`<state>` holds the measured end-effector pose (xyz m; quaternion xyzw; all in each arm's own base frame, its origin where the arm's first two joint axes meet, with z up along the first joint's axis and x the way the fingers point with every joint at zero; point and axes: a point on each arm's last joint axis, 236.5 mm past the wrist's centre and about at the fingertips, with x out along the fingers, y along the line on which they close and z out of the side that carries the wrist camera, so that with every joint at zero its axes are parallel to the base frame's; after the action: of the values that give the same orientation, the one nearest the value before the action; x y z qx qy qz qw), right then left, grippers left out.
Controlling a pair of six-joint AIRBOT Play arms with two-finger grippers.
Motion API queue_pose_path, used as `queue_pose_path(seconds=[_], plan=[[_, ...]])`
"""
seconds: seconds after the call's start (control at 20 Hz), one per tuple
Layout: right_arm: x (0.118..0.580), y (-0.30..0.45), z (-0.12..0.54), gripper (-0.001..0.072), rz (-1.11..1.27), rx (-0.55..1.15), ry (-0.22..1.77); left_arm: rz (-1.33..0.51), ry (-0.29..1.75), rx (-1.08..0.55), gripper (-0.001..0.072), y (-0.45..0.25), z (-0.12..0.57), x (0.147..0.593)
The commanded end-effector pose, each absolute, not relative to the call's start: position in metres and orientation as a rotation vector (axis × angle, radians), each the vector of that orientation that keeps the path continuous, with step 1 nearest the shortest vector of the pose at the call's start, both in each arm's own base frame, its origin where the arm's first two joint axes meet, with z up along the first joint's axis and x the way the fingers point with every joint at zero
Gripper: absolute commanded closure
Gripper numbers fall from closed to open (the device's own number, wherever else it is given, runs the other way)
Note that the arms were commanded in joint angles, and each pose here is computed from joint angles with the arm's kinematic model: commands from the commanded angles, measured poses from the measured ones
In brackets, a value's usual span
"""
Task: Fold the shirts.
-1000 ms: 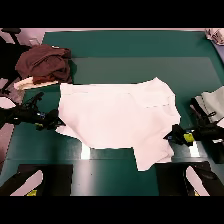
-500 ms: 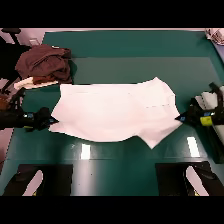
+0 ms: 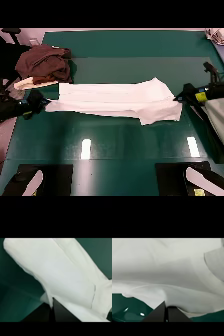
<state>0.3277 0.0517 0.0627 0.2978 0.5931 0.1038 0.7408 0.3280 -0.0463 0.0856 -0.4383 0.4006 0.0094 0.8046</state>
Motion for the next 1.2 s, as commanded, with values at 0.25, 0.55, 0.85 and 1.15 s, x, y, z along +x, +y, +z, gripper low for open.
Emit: queue_pose_path(seconds=[0.25,0.55,0.85,1.15], plan=[[0.420,0.068,0.046,0.0688,0.256,0.626,1.293,0.001,0.788,-1.033,0.0685,-0.035,0.059,0.418],[0.474,0.061,0.042,0.0688,0.239,0.650,1.268,0.002,0.783,-1.001,0.0686,-0.022,0.055,0.472],[0.509,0.057,0.022,0.0687,0.229,0.671,1.284,0.003,0.869,-0.964,0.0685,-0.033,0.008,0.487],[0.527,0.059,-0.020,0.0417,0.209,0.727,1.299,0.038,0.852,-0.956,0.0681,-0.031,-0.010,0.503]])
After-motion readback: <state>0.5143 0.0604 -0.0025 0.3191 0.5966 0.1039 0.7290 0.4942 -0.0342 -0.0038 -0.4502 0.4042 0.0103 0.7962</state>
